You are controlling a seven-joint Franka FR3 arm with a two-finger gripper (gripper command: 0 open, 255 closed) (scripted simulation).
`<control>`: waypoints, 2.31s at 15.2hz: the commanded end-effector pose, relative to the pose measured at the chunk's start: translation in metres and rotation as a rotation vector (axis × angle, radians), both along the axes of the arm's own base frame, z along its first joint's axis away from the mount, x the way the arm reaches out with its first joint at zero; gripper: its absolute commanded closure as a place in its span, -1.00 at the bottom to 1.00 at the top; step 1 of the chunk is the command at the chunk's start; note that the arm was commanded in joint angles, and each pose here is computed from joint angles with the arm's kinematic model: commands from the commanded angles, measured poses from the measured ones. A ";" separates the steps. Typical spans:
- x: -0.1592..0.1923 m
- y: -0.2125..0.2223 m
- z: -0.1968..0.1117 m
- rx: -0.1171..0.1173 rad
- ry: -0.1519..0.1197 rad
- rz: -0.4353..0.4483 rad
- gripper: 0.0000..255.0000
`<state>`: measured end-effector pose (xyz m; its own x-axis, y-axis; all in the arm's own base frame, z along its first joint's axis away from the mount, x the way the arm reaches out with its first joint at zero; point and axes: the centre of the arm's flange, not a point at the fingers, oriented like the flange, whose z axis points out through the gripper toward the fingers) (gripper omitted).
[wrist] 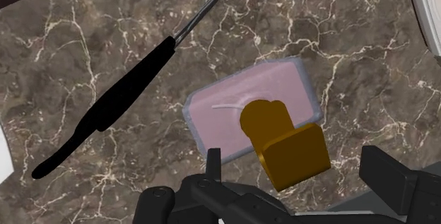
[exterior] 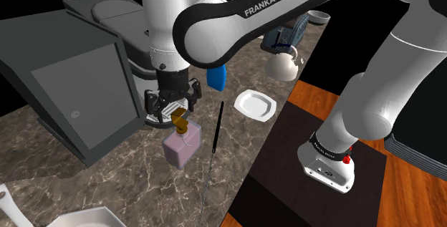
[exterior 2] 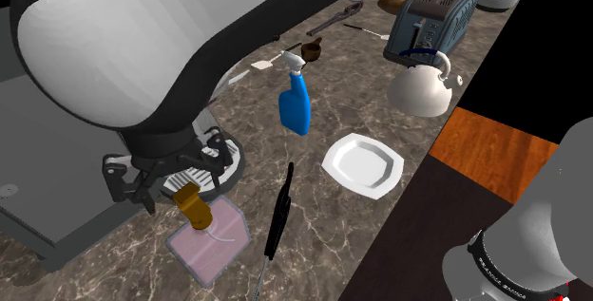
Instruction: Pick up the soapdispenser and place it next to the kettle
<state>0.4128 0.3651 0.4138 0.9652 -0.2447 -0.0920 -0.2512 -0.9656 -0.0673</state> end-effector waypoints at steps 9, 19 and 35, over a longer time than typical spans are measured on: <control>0.000 0.000 -0.004 0.000 0.000 0.000 1.00; 0.000 0.000 0.006 0.000 0.000 0.000 1.00; 0.000 0.000 0.091 0.000 0.000 0.000 1.00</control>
